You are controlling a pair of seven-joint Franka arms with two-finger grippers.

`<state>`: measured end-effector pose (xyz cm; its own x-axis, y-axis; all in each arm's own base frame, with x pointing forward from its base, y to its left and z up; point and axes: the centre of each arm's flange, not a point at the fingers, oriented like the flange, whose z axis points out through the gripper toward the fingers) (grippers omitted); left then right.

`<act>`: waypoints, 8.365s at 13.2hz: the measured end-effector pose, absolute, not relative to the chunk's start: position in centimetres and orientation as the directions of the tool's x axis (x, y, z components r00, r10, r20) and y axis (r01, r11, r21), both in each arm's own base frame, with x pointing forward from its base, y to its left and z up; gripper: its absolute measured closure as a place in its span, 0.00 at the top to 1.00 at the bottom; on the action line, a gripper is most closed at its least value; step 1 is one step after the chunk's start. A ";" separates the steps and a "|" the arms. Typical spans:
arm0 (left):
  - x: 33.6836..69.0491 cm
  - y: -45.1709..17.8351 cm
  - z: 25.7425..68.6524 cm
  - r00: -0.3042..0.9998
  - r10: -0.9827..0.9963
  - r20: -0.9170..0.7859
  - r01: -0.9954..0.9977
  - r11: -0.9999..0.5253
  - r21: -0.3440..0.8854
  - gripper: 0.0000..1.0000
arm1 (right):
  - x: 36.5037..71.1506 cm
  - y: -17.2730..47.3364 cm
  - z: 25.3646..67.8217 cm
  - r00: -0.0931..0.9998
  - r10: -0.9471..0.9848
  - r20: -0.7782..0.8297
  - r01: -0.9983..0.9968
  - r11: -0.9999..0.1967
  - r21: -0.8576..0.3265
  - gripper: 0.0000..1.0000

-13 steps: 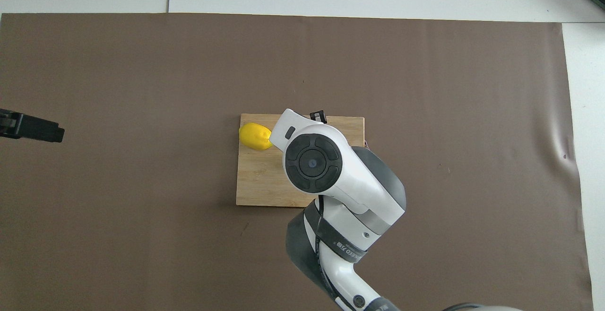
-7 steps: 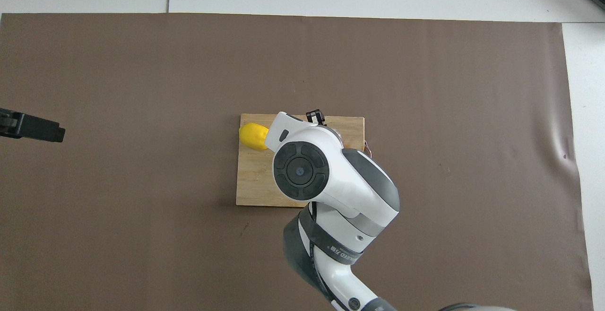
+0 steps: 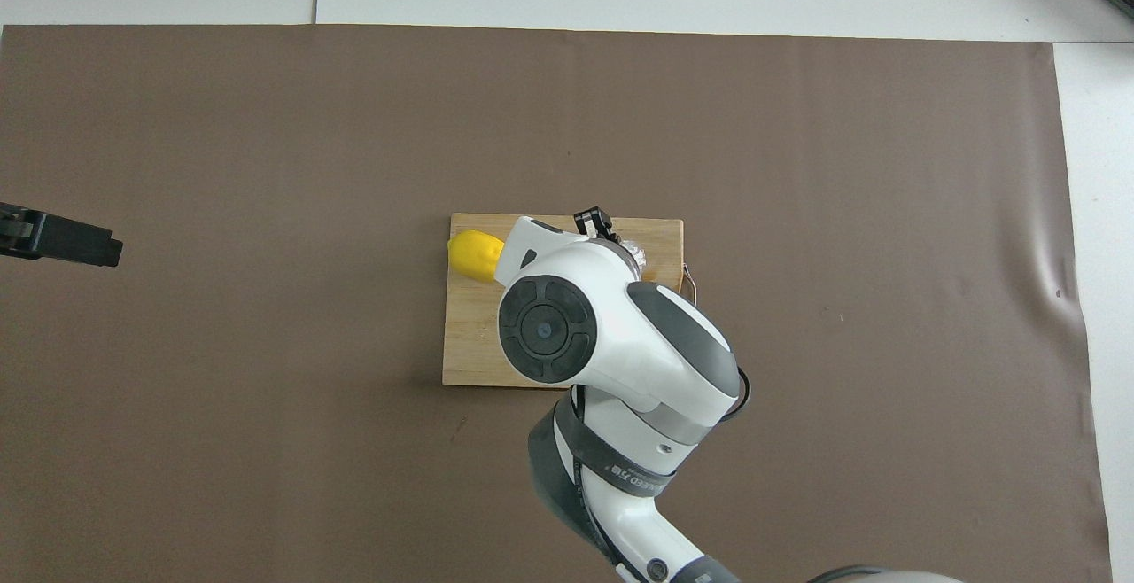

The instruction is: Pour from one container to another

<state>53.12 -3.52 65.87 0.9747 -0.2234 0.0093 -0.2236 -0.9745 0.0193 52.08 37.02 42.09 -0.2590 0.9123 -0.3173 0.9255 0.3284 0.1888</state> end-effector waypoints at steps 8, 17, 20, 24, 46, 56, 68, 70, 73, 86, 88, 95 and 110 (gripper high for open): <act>53.1 -3.5 65.8 0.975 -0.224 0.009 -0.224 -0.974 0.019 1.00 | 51.2 37.9 42.0 -0.302 0.876 -0.375 0.904 0.388 0.179 0.51; 53.2 -3.5 65.8 0.975 -0.224 0.009 -0.224 -0.974 0.019 1.00 | 51.0 38.3 42.4 -0.310 0.865 -0.394 0.895 0.405 0.185 0.51; 53.2 -3.6 65.8 0.975 -0.224 0.008 -0.224 -0.974 0.020 1.00 | 51.1 38.0 42.7 -0.295 0.885 -0.360 0.909 0.376 0.180 0.51; 53.3 -3.6 65.6 0.975 -0.224 0.005 -0.224 -0.974 0.020 1.00 | 51.9 36.5 43.4 -0.276 0.917 -0.286 0.931 0.329 0.155 0.51; 53.3 -3.6 65.6 0.975 -0.224 0.006 -0.224 -0.974 0.020 1.00 | 54.4 29.9 46.1 -0.138 0.988 0.066 0.990 0.136 0.040 0.51; 53.6 -3.9 65.5 0.970 -0.245 0.013 -0.245 -0.970 -0.001 1.00 | 57.0 6.4 41.4 -0.051 0.906 0.421 0.997 0.069 -0.027 0.51; 53.6 -4.0 65.5 0.966 -0.257 0.015 -0.257 -0.966 -0.002 1.00 | 51.9 -4.6 30.6 0.034 0.853 0.521 0.998 -0.004 -0.059 0.51; 53.6 -4.0 65.5 0.966 -0.257 0.016 -0.257 -0.966 -0.002 1.00 | 51.8 -5.7 29.1 0.032 0.853 0.520 0.998 -0.003 -0.057 0.51; 53.6 -4.0 65.5 0.966 -0.257 0.016 -0.257 -0.966 -0.003 1.00 | 51.9 -6.0 27.9 0.037 0.845 0.533 0.999 -0.015 -0.044 0.51; 53.6 -4.0 65.5 0.966 -0.257 0.016 -0.257 -0.966 -0.003 1.00 | 51.4 -6.1 27.0 0.045 0.844 0.534 0.998 -0.020 -0.053 1.00; 53.6 -4.0 65.5 0.966 -0.258 0.016 -0.258 -0.966 -0.003 1.00 | 51.2 -7.2 29.2 0.042 0.841 0.540 0.999 -0.031 -0.031 1.00; 53.6 -4.0 65.5 0.966 -0.258 0.017 -0.258 -0.966 -0.003 1.00 | 50.1 -8.6 36.6 0.278 0.822 0.497 0.960 -0.251 -0.120 1.00; 53.7 -4.0 65.4 0.966 -0.258 0.017 -0.258 -0.966 -0.003 1.00 | 54.7 7.2 54.5 0.877 0.469 0.100 0.469 -0.883 0.030 1.00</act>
